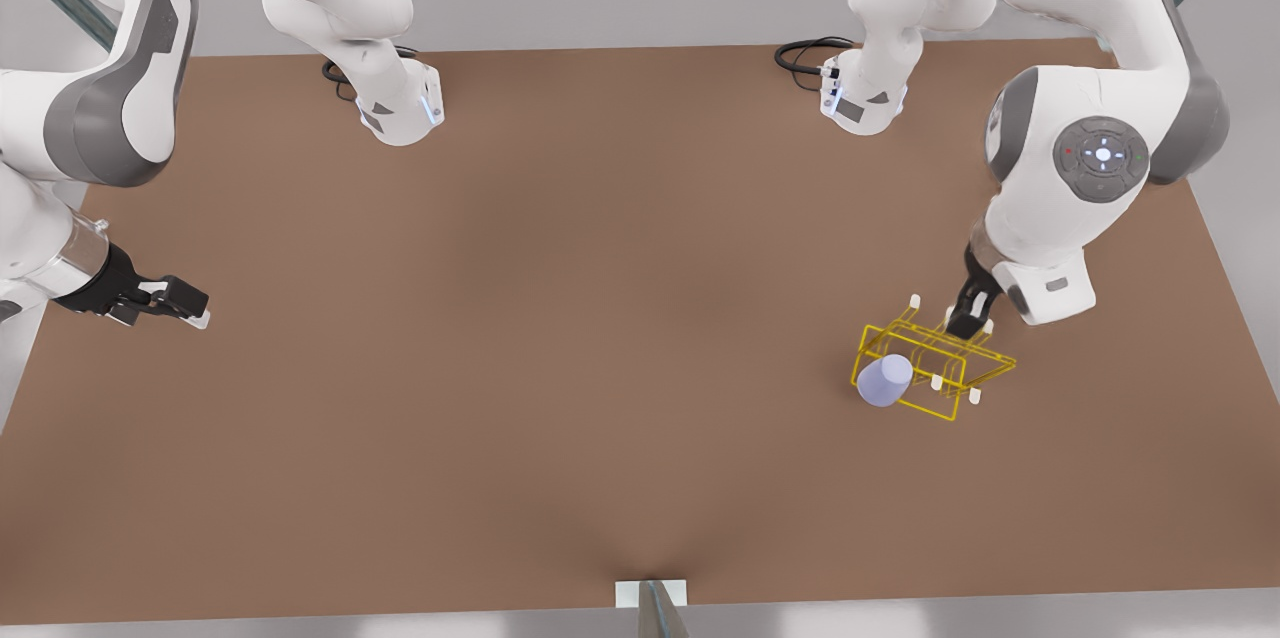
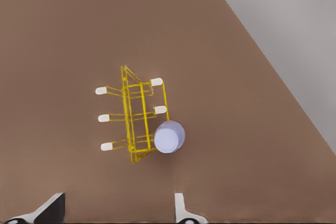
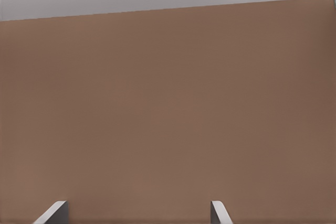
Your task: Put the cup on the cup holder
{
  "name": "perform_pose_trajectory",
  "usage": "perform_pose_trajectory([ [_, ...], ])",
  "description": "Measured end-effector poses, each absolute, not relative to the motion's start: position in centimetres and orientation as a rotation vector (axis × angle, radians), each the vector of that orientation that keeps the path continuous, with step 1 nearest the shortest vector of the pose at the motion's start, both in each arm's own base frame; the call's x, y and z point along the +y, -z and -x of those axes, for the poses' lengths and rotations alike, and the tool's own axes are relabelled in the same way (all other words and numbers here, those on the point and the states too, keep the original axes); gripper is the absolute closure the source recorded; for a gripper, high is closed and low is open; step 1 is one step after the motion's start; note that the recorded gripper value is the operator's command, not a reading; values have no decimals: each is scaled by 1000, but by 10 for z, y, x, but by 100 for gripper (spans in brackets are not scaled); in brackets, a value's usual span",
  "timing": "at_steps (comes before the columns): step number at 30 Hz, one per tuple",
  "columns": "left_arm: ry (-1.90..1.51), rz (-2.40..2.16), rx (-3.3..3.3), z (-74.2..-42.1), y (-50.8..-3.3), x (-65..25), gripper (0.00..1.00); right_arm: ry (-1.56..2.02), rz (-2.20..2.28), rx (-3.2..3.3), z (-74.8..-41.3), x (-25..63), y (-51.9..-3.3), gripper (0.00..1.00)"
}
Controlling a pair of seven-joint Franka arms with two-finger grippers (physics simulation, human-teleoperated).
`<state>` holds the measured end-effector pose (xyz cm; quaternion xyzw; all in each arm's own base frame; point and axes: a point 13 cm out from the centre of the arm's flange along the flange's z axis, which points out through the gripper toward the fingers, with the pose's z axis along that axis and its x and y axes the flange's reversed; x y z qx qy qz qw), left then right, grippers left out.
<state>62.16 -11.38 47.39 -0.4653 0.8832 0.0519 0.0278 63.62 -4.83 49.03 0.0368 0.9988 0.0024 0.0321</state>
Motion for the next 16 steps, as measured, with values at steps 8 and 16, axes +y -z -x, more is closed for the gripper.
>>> perform_pose_trajectory([
  [8,-76,764,3019,-619,-476,-126,0,-8,-113,3076,-636,-48,-490,0],
  [16,-25,421,3066,-626,-483,-119,0,-8,-113,3076,-636,-48,-490,0],
])
